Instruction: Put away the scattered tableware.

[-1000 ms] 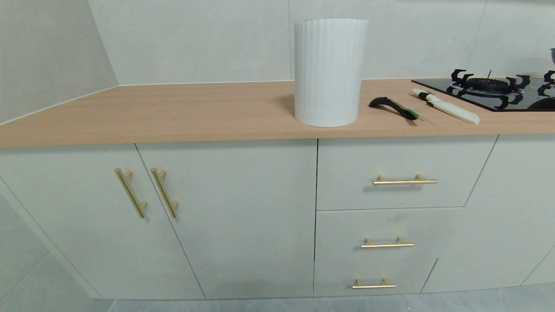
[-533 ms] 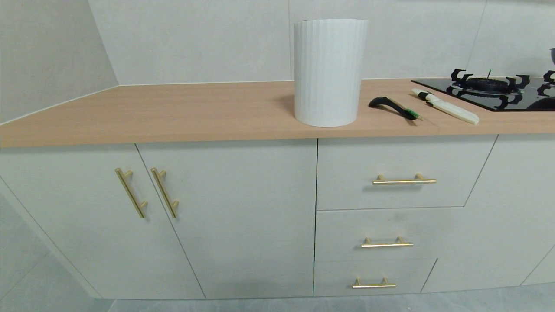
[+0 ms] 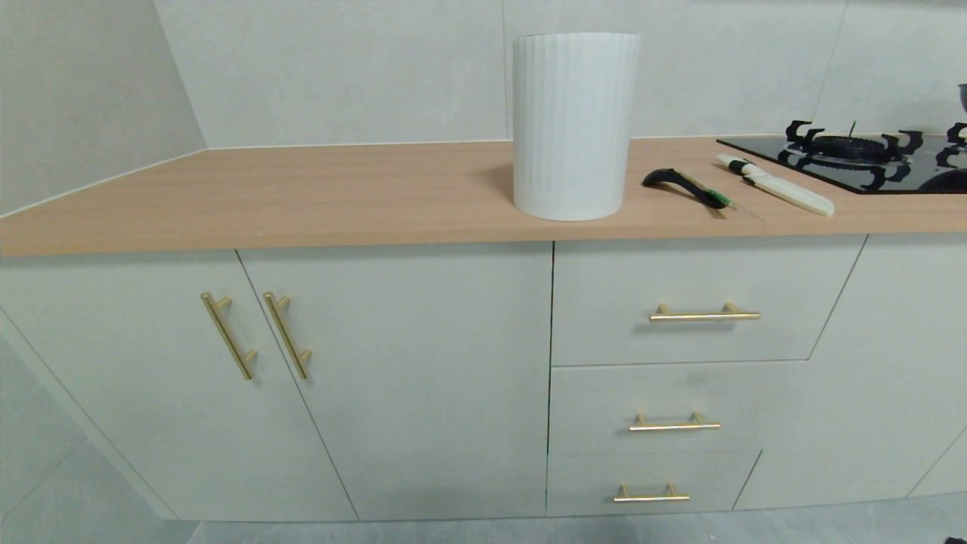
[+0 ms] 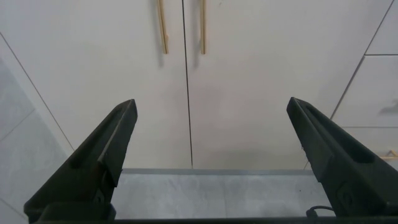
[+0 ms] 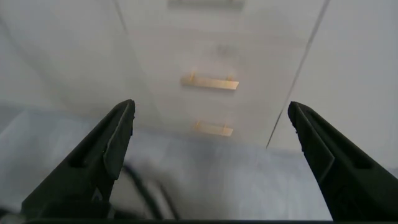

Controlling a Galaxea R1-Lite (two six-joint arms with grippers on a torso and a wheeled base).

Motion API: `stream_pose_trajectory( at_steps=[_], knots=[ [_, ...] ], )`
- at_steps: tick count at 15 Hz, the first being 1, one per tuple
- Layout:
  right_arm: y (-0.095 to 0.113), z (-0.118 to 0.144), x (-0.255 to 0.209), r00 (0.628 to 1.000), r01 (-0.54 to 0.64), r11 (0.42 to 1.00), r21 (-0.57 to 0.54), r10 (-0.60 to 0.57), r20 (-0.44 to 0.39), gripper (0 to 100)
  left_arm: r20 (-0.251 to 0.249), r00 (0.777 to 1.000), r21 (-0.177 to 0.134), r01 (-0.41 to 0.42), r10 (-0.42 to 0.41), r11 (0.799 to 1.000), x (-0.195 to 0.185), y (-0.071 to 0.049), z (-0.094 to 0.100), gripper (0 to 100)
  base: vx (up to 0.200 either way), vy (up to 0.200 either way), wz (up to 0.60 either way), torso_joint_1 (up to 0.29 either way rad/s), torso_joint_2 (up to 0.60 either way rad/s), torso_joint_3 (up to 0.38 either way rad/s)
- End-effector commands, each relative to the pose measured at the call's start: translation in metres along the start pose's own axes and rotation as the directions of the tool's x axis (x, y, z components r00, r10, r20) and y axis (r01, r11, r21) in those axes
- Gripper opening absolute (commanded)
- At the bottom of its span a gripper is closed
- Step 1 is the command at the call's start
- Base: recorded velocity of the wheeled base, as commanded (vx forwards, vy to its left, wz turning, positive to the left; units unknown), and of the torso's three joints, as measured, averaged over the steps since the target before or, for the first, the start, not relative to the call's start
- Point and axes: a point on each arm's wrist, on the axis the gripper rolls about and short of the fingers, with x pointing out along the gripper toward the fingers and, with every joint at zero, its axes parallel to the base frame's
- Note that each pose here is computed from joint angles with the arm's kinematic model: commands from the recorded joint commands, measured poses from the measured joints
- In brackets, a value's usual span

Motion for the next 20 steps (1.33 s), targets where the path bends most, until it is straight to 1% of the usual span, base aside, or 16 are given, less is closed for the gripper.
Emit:
stream_pose_trajectory(
  at_steps=[1,2,4,5,6,7,8,10,11,13,15,17,20],
  knots=[
    [-0.008,0.013,0.064,0.95,-0.05,0.998,0.048,0.063,-0.306,100,0.001,1.0,0.0,-0.001,0.001,1.0,0.0,0.0,0.0,100,0.0,0.0,0.0,0.0,0.0,0.0],
    [-0.012,0.015,0.087,0.934,-0.047,0.997,0.058,0.064,-0.352,100,0.001,1.0,0.0,-0.001,0.001,1.0,0.0,0.0,0.0,100,0.0,0.0,0.0,0.0,0.0,0.0],
    [-0.02,0.012,0.133,0.919,-0.037,0.997,0.07,0.061,-0.39,100,0.001,1.0,0.0,-0.001,0.001,1.0,0.0,0.0,0.0,100,0.0,0.0,0.0,0.0,0.0,0.0],
    [-0.022,0.01,0.147,0.919,-0.036,0.997,0.072,0.061,-0.389,100,0.001,1.0,0.0,-0.001,0.001,1.0,0.0,0.0,0.0,100,0.0,0.0,0.0,0.0,0.0,0.0],
    [-0.027,0.005,0.176,0.929,-0.032,0.997,0.069,0.055,-0.367,100,0.001,1.0,0.001,-0.001,0.001,1.0,0.0,0.0,0.0,100,0.0,0.0,0.0,0.0,0.0,0.0],
    [-0.029,0.001,0.189,0.93,-0.033,0.997,0.067,0.055,-0.364,100,0.001,1.0,0.0,-0.001,0.001,1.0,0.0,0.0,0.0,100,0.0,0.0,0.0,0.0,0.0,0.0],
    [-0.03,-0.007,0.202,0.921,-0.036,0.997,0.064,0.058,-0.384,100,0.001,1.0,0.0,-0.001,0.001,1.0,0.0,0.0,0.0,100,0.0,0.0,0.0,0.0,0.0,0.0],
    [-0.031,-0.013,0.216,0.925,-0.033,0.998,0.054,0.051,-0.377,100,0.001,1.0,0.0,-0.001,0.001,1.0,0.0,0.0,0.0,100,0.0,0.0,0.0,0.0,0.0,0.0],
    [-0.031,-0.012,0.225,0.928,-0.035,0.998,0.051,0.052,-0.369,100,0.001,1.0,0.0,-0.001,0.001,1.0,0.0,0.0,0.0,100,0.0,0.0,0.0,0.0,0.0,0.0],
    [-0.03,-0.019,0.239,0.915,-0.045,0.998,0.053,0.062,-0.399,100,0.001,1.0,0.0,-0.001,0.001,1.0,0.0,0.0,0.0,100,0.0,0.0,0.0,0.0,0.0,0.0],
    [-0.031,-0.029,0.255,0.898,-0.018,0.999,0.04,0.033,-0.439,100,0.001,1.0,0.0,-0.001,0.001,1.0,0.0,0.0,0.0,100,0.0,0.0,0.0,0.0,0.0,0.0],
    [-0.031,-0.035,0.266,0.898,0.0,1.0,0.026,0.011,-0.439,100,0.001,1.0,0.0,-0.001,0.001,1.0,0.0,0.0,0.0,100,0.0,0.0,0.0,0.0,0.0,0.0],
    [-0.032,-0.044,0.271,0.898,0.004,1.0,0.027,0.008,-0.44,100,0.001,1.0,0.0,-0.001,0.001,1.0,0.0,0.0,0.0,100,0.0,0.0,0.0,0.0,0.0,0.0]
  ],
)
